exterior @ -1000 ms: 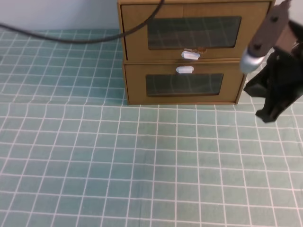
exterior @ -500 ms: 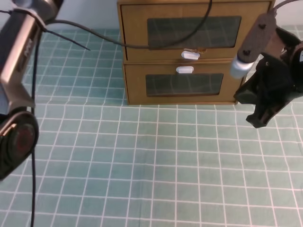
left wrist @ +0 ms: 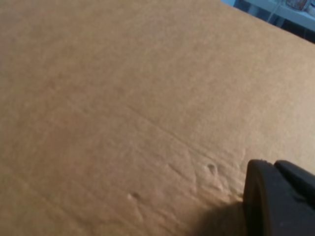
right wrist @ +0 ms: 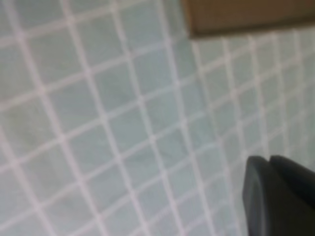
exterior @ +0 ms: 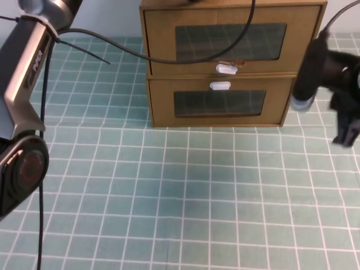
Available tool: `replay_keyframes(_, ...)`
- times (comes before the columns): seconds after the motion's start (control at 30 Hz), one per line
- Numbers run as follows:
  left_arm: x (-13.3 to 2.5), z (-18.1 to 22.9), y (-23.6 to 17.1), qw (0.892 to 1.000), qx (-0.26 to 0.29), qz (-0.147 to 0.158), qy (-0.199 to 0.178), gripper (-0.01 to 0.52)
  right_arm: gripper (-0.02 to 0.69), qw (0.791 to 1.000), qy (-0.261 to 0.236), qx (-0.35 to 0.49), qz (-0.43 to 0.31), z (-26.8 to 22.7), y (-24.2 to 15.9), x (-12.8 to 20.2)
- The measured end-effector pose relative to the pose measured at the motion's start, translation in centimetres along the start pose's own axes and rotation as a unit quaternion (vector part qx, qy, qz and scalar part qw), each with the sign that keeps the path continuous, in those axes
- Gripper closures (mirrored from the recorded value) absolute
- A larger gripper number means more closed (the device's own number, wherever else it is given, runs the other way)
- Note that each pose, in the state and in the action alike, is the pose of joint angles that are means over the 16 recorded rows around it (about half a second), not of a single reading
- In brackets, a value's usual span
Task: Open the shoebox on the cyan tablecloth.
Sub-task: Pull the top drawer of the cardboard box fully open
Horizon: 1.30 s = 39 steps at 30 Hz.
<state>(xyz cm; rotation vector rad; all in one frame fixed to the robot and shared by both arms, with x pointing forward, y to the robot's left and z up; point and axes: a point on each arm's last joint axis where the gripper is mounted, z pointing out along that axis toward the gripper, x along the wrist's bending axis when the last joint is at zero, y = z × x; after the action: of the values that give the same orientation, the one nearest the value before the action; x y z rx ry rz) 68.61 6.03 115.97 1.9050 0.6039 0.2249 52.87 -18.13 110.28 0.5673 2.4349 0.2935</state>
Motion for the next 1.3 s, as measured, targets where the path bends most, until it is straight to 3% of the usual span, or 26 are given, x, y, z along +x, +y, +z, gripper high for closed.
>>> replay_keyframes(0.27,0.0,0.0,0.0,1.0,0.001,-0.007,0.001,0.519,0.679,0.986,-0.155,0.009,-0.064,-0.6,1.6,-1.9)
replay_keyframes(0.57,0.0,-0.1,0.0,1.0,0.002,-0.017,0.002,0.519,0.679,0.952,-0.258,-0.087,-0.14,-1.9,6.0,0.4)
replay_keyframes(0.9,0.0,-0.1,-0.1,1.0,0.009,-0.023,0.003,0.519,0.679,0.925,-0.279,-0.134,-0.219,0.9,7.4,5.8)
replay_keyframes(1.13,0.0,-0.2,-0.2,1.0,0.018,-0.021,0.005,0.519,0.663,0.933,-0.259,-0.114,-0.223,4.0,7.3,7.9)
replay_keyframes(1.3,-0.1,-0.3,-0.2,1.0,0.024,-0.018,0.006,0.519,0.6,0.941,-0.253,-0.112,-0.196,5.6,8.1,8.2)
